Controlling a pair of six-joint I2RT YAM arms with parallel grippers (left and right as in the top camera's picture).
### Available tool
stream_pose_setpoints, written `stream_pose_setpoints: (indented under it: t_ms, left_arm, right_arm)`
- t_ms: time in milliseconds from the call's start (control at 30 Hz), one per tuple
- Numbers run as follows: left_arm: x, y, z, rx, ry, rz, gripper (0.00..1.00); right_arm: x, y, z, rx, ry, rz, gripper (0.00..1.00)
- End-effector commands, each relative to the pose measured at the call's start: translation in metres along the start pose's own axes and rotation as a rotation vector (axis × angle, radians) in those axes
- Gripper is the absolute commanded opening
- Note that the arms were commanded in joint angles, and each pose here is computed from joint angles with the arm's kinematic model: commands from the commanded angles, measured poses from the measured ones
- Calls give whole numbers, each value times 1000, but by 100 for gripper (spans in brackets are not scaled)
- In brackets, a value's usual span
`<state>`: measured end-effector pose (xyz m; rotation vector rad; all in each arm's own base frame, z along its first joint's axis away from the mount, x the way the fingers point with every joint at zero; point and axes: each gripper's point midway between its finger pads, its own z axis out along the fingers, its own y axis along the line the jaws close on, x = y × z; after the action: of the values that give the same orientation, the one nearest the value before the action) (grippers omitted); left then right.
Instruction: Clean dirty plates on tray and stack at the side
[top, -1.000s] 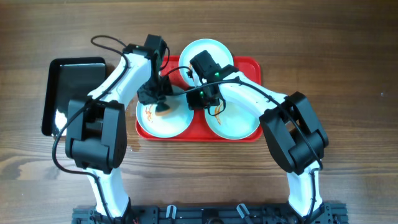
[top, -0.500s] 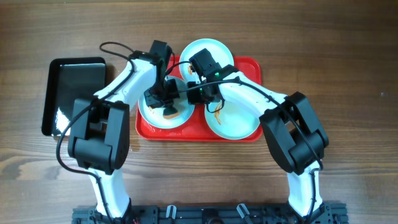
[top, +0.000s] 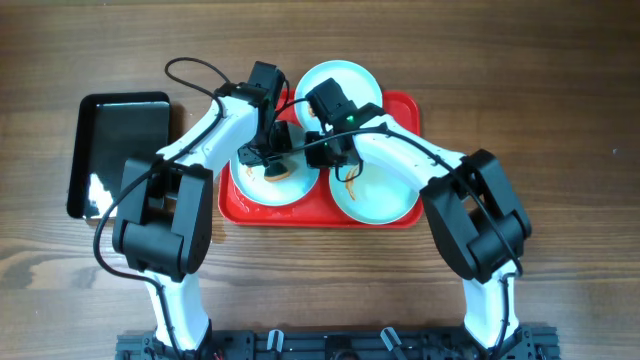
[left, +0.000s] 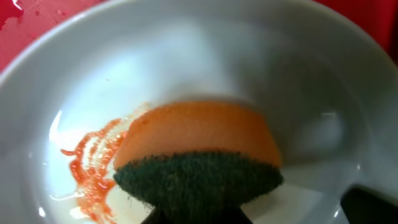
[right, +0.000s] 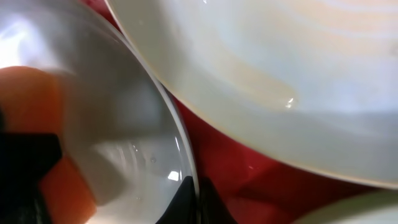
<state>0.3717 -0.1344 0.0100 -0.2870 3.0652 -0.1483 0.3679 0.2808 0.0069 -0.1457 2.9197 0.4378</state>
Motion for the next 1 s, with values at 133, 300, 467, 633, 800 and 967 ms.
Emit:
stream_pose_setpoints:
  t_ms: [133,300,467,633,800,967]
  left_arm:
    - [12,6,13,-19,24,-5,29]
    - [15,-9,14,66,50,-4,28]
    - [17,-26,12,159,72,0,5]
    - [25,-23,12,141,99,-1,4]
    - [27,-19,12,119,106,-3,4]
    - [25,-5,17,35,70,5,4]
  right_arm:
    - [-10,-3,-16,34,-55,-1,4]
    - [-9,-2,-16,33,-56,-2,4]
    - [-9,0,-15,26,-52,-1,4]
    - [-8,0,-15,27,-51,3,4]
    - [-7,1,-15,21,-46,3,4]
    - [-6,0,-15,23,-42,3,4]
